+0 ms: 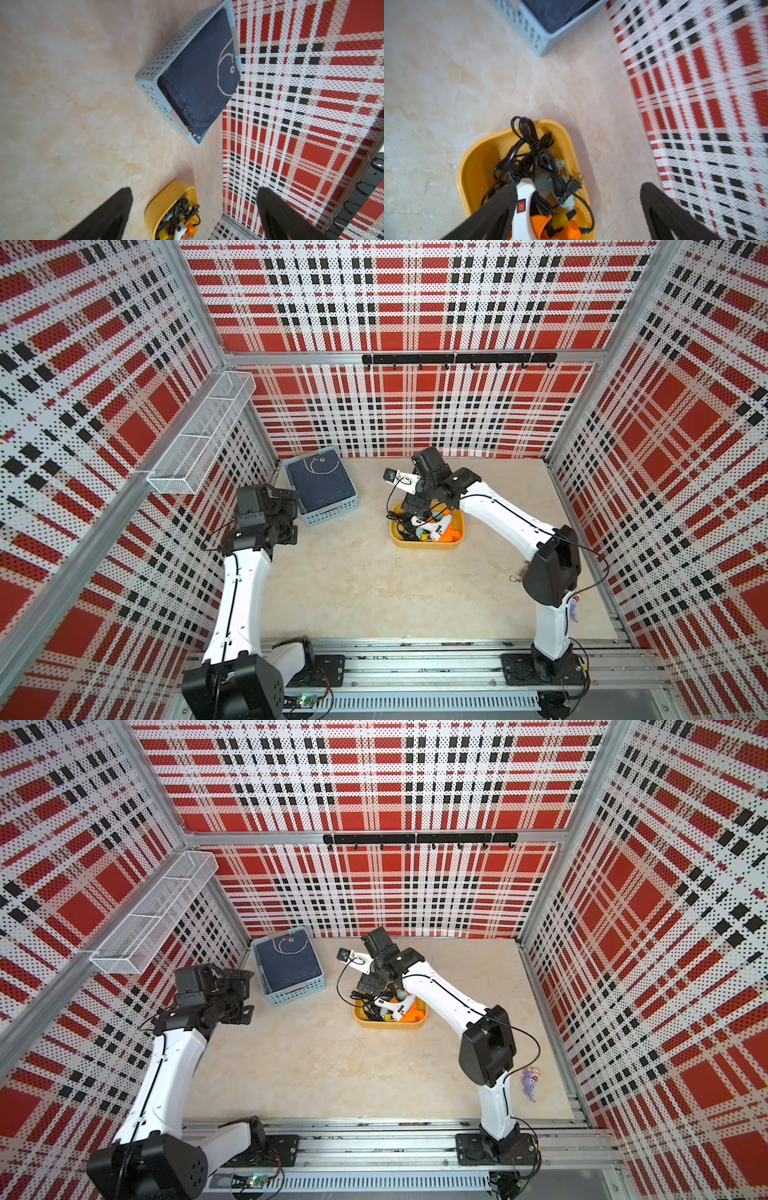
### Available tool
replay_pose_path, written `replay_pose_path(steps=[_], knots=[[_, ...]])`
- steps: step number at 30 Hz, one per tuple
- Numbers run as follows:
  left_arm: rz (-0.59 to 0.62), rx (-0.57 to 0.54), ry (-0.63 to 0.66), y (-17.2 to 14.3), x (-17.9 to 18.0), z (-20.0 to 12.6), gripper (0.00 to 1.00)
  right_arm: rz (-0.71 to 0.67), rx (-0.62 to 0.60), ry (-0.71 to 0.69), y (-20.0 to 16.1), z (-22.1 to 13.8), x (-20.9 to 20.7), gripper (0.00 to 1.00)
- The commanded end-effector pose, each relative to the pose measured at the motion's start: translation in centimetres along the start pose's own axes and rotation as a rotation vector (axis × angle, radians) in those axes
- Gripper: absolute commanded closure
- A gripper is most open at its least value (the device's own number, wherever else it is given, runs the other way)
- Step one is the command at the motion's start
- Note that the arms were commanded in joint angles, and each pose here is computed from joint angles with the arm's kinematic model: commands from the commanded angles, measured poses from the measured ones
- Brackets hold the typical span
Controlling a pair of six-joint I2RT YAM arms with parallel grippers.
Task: Put the hot melt glue gun into the storage box
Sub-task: Adjust the hot melt adhesive gun in the storage box, then reset both arms
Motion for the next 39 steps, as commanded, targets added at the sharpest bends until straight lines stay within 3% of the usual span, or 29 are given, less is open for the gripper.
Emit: replay_pose_path(steps=[1,4,7,9,12,15,18,24,27,31,35,39], knots=[[0.110,-0.091,-0.061,1.5,-2.9,-1.0,0.01,0.240,-0.104,-0.104,-1.0,-4.6,-4.2,0.00],[0.327,-0.265,-0.086,3.2,-5.1,-2.2,0.01,0.570,-0.172,-0.287,-8.0,-8.3,-7.3,0.00],[0.536,-0.459,-0.102,4.5,-5.9,-3.3,0.00,0.848,-0.134,-0.540,-18.8,-12.4,-8.0,0.00],[0.639,-0.576,-0.114,4.7,-5.4,-3.6,0.01,0.957,-0.070,-0.692,-24.9,-14.8,-6.7,0.00],[0.746,-0.683,-0.192,4.9,-3.5,-3.2,0.01,1.054,-0.007,-0.843,-31.3,-17.0,-3.3,0.00],[0.784,-0.772,-0.317,5.2,-0.7,-3.1,0.01,1.053,0.046,-0.896,-33.9,-16.7,-0.3,0.00],[0.841,-0.809,-0.395,4.9,1.8,-2.7,0.01,1.065,0.015,-0.876,-34.8,-14.7,1.6,0.00],[1.007,-0.807,-0.268,5.2,4.2,0.6,0.01,1.121,0.032,-0.872,-37.3,-10.7,3.5,0.00],[1.010,-0.814,-0.302,5.6,4.6,1.1,0.01,1.089,0.055,-0.883,-37.8,-9.7,3.6,0.00],[1.030,-0.740,-0.343,4.6,4.6,3.0,0.01,1.066,0.082,-0.872,-37.9,-8.5,3.5,0.00],[1.022,-0.769,-0.257,4.8,5.9,5.1,0.01,0.990,0.086,-0.878,-36.6,-7.9,3.6,0.04],[0.999,-0.764,-0.265,4.8,6.9,6.5,0.01,0.994,0.081,-0.889,-36.7,-8.2,3.8,0.05]])
Point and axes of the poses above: each gripper's point midway between its finger pads, its own z axis out along the fingers, its own x axis along the line the jaws close on, y = z × x, the point moved 1 cm from there along -z, back along the fingers, and after that the axes turned 14 degrees about -z, right-handed, at the moved point
